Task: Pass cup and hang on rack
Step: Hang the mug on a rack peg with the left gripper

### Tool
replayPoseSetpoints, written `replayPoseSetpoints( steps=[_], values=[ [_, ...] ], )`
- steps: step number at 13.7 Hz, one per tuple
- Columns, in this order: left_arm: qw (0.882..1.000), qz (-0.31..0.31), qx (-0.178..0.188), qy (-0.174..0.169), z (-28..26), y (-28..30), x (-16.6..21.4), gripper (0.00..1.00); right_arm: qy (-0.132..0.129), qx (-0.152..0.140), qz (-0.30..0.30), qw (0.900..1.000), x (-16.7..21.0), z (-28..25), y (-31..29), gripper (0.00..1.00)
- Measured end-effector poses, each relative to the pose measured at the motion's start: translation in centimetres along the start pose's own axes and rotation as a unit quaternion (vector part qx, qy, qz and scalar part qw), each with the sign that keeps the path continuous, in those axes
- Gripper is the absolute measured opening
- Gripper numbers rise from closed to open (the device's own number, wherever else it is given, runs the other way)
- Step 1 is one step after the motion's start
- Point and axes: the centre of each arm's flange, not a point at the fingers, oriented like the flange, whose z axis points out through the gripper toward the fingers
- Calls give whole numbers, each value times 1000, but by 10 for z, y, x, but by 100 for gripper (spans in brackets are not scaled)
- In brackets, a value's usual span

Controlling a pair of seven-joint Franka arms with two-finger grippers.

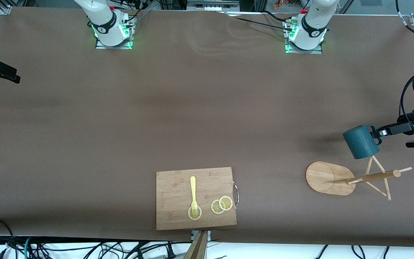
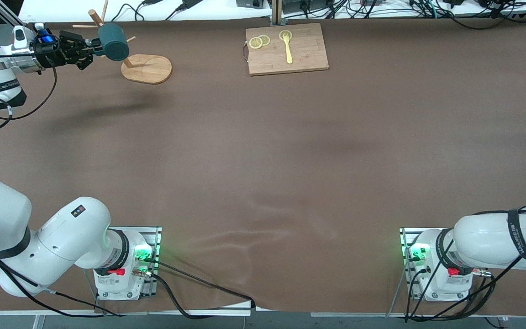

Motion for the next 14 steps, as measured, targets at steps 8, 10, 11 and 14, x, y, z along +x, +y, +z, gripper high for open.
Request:
replayPoseSetpoints(
  steps=[8,10,11,14],
  values=[
    [993,-121,-5,4,-2,-1,21,21,0,0,0,1000,0,0,0,100],
    [991,-134,-2,11,-1,-1,26,21,0,0,0,1000,0,0,0,100],
    [990,-139,-1,16,-3,-2,29,21,0,0,0,1000,0,0,0,100],
    [988,-149,1,29,-12,-5,37,21,0,0,0,1000,0,0,0,100]
  ],
)
